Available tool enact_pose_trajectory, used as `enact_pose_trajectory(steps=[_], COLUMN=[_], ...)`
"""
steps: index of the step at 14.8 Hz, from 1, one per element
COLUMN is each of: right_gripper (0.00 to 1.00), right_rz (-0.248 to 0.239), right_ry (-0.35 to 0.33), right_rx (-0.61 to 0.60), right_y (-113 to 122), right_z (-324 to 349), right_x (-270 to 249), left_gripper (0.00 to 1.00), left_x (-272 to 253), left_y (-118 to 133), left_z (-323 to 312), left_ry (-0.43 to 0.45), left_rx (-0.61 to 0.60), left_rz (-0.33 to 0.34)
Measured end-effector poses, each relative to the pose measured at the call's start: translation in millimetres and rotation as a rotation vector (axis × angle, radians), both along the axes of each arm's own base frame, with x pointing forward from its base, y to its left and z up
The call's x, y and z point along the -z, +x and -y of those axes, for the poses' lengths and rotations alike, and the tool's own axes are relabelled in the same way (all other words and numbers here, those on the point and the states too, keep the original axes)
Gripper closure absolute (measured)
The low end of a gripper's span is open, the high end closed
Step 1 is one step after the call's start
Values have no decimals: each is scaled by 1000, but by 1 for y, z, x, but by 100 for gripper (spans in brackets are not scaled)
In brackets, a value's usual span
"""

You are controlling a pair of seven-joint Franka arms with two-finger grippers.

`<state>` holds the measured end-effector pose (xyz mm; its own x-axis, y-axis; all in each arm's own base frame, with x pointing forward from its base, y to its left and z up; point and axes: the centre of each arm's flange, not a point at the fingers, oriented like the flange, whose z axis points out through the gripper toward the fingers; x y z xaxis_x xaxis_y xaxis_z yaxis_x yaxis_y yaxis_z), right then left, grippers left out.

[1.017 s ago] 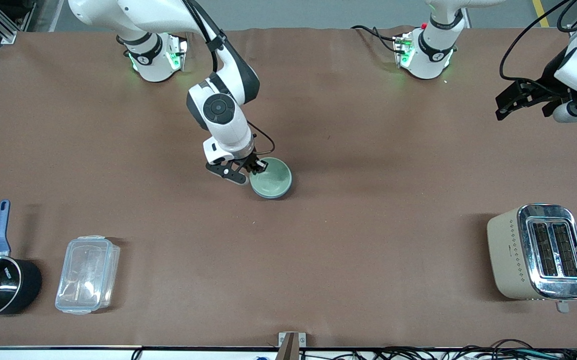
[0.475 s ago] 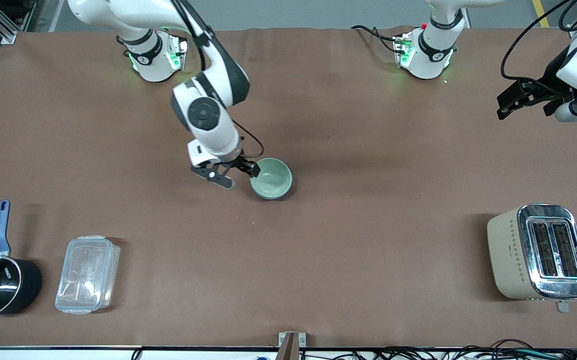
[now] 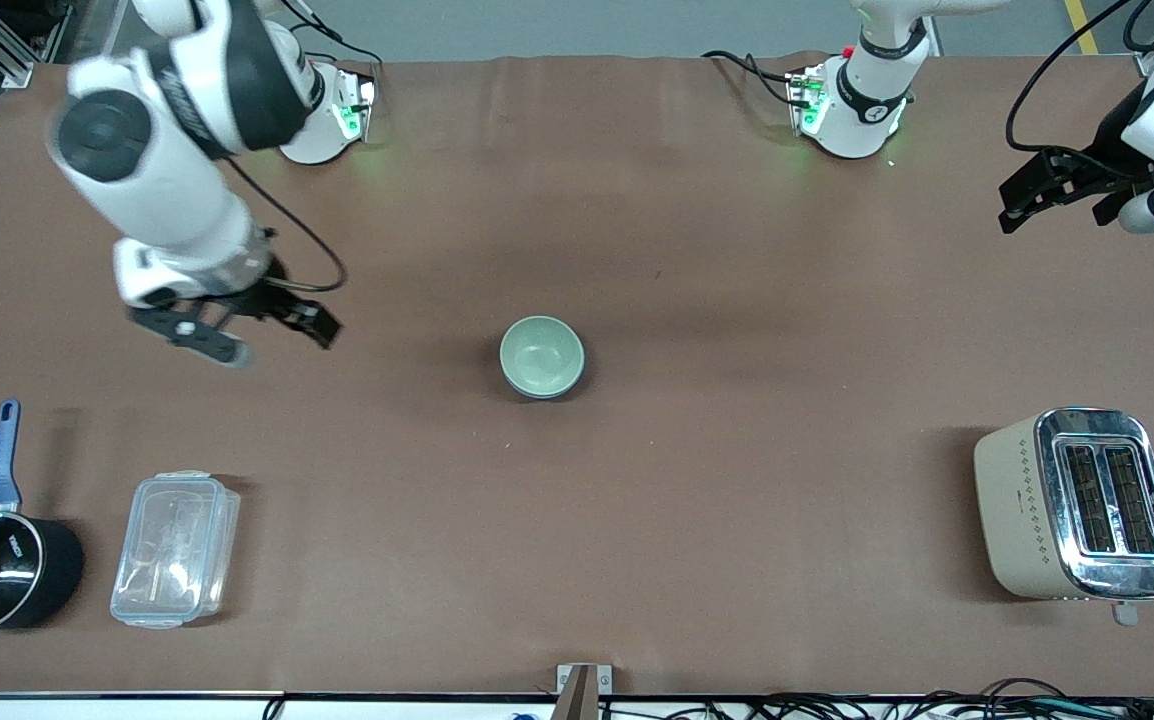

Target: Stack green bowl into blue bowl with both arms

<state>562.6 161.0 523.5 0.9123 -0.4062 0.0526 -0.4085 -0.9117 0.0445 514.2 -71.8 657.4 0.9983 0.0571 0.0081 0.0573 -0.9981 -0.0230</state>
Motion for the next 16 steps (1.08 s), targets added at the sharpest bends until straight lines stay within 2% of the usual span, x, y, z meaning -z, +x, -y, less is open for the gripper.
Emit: enact_pose_trajectory(steps=[3, 5, 9, 12, 16], right_gripper=[0, 0, 0, 0, 0], right_rz=[9, -1, -87, -82, -65], right_ry=[-13, -18, -2, 7, 37], right_rx=[-62, -93, -195, -230, -250], right_y=[16, 17, -3, -17, -14], right_z=[75, 127, 201, 219, 208], right_x=[-55, -82, -123, -146, -146], left_gripper=[0, 0, 0, 0, 0], left_x=[0, 0, 0, -4, -6], left_y=[0, 0, 0, 0, 0], left_z=[-1, 0, 1, 1, 2], left_ry=[0, 0, 0, -1, -1], left_rx=[-1, -1, 2, 3, 4], left_rz=[0, 0, 0, 9, 12])
